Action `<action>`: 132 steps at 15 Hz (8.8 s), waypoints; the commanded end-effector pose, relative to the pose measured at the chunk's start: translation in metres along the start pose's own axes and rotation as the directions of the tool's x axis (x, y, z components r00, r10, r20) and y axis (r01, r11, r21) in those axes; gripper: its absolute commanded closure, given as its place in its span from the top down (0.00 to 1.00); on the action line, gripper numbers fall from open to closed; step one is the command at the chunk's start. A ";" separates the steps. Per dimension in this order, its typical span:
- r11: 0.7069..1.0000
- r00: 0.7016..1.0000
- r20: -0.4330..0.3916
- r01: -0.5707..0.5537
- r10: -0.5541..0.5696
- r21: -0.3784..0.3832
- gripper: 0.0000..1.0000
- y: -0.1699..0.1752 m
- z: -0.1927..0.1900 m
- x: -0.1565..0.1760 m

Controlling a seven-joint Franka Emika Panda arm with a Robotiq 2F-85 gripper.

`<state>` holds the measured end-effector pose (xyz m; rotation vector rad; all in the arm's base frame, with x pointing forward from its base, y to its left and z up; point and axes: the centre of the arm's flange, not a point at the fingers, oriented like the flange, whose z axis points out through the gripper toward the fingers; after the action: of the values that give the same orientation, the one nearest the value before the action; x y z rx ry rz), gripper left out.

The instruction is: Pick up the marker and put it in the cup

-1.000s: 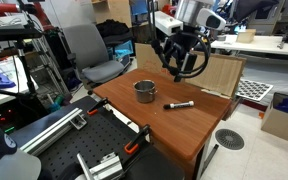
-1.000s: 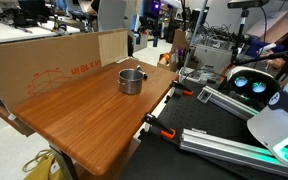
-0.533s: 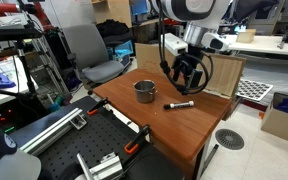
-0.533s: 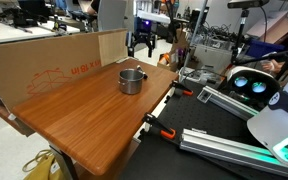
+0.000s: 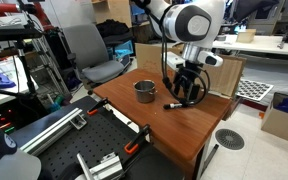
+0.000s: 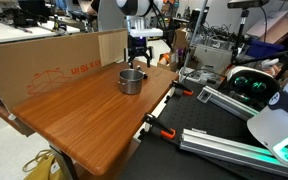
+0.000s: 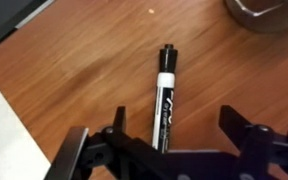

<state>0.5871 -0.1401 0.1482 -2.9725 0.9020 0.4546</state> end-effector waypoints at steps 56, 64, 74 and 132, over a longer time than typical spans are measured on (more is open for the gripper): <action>0.901 0.777 -0.508 0.435 -0.371 0.007 0.06 -0.042 -0.116 -0.242; 0.906 0.799 -0.476 0.423 -0.368 0.009 0.06 -0.044 -0.115 -0.238; 0.910 0.844 -0.362 0.415 -0.394 -0.024 0.06 -0.058 -0.098 -0.215; 0.926 0.881 -0.299 0.378 -0.367 -0.025 1.00 -0.064 -0.133 -0.187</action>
<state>0.5099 0.0041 0.3218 -3.1224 0.3118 -0.0242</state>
